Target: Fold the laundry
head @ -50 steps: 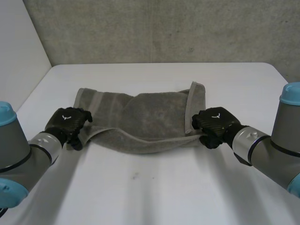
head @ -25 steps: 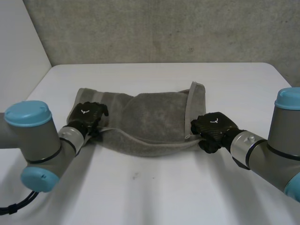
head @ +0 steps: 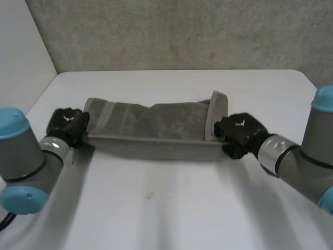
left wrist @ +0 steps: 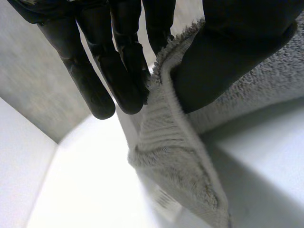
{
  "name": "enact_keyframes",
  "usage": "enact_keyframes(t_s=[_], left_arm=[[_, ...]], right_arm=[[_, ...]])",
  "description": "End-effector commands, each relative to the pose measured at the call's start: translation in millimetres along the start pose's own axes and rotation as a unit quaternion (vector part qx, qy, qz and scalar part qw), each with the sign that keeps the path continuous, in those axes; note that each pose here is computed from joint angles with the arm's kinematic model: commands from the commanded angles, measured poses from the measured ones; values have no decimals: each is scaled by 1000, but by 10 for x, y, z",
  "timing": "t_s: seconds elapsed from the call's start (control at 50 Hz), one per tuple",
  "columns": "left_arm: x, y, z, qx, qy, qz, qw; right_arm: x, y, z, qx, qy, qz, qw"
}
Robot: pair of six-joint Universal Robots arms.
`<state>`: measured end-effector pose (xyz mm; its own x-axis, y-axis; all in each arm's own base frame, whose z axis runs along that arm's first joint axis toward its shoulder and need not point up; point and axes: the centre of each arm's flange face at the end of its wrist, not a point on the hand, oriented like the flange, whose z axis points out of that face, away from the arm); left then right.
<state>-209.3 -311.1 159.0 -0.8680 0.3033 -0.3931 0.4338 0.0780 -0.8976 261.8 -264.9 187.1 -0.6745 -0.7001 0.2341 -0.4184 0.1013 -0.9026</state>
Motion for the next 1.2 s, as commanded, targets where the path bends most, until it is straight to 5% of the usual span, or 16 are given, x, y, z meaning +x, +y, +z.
enact_keyframes(t_s=[0.02, 0.14, 0.36, 0.46, 0.62, 0.76, 0.82, 0.84, 0.86, 0.9, 0.92, 0.96, 1.0, 1.08, 1.2], left_arm=[[-287, -858, -488, 114, -27, 6, 993], [-628, -1783, -1110, 231, -42, 15, 972], [-723, -2055, -1188, 225, -13, 21, 974], [-569, -1590, -660, 117, 31, 10, 993], [-245, -872, -12, -11, 90, -3, 996], [-244, -1108, 454, 50, 78, 14, 996], [-382, -1618, 540, 153, 39, 22, 987], [-435, -1914, 527, 220, 18, 26, 975], [-436, -1917, 526, 220, 17, 26, 975], [-510, -2441, 376, 349, -26, 32, 936], [-511, -2444, 375, 349, -27, 32, 936], [-639, -2768, 161, 433, -65, 30, 899], [-626, -2766, 108, 442, -64, 26, 894], [-555, -2560, 121, 417, -47, 15, 908], [-250, -1855, 256, 317, -2, 11, 948]], right_arm=[[259, -789, -300, 75, 49, -84, 992], [443, -1700, -898, 154, 108, -140, 972], [516, -2067, -1313, 174, 142, -167, 960], [447, -1579, -834, 67, 89, -179, 977], [228, -1020, -205, -39, 46, -209, 976], [279, -1242, 251, 54, 116, -227, 965], [454, -1643, 309, 161, 196, -241, 937], [535, -1868, 284, 221, 239, -248, 913], [536, -1871, 283, 221, 239, -248, 912], [625, -2267, 113, 331, 305, -256, 855], [626, -2269, 112, 332, 306, -256, 855], [644, -2513, -188, 403, 345, -257, 808], [629, -2534, -278, 418, 350, -258, 797], [572, -2386, -253, 407, 331, -265, 809], [427, -1813, -5, 327, 266, -260, 869]])
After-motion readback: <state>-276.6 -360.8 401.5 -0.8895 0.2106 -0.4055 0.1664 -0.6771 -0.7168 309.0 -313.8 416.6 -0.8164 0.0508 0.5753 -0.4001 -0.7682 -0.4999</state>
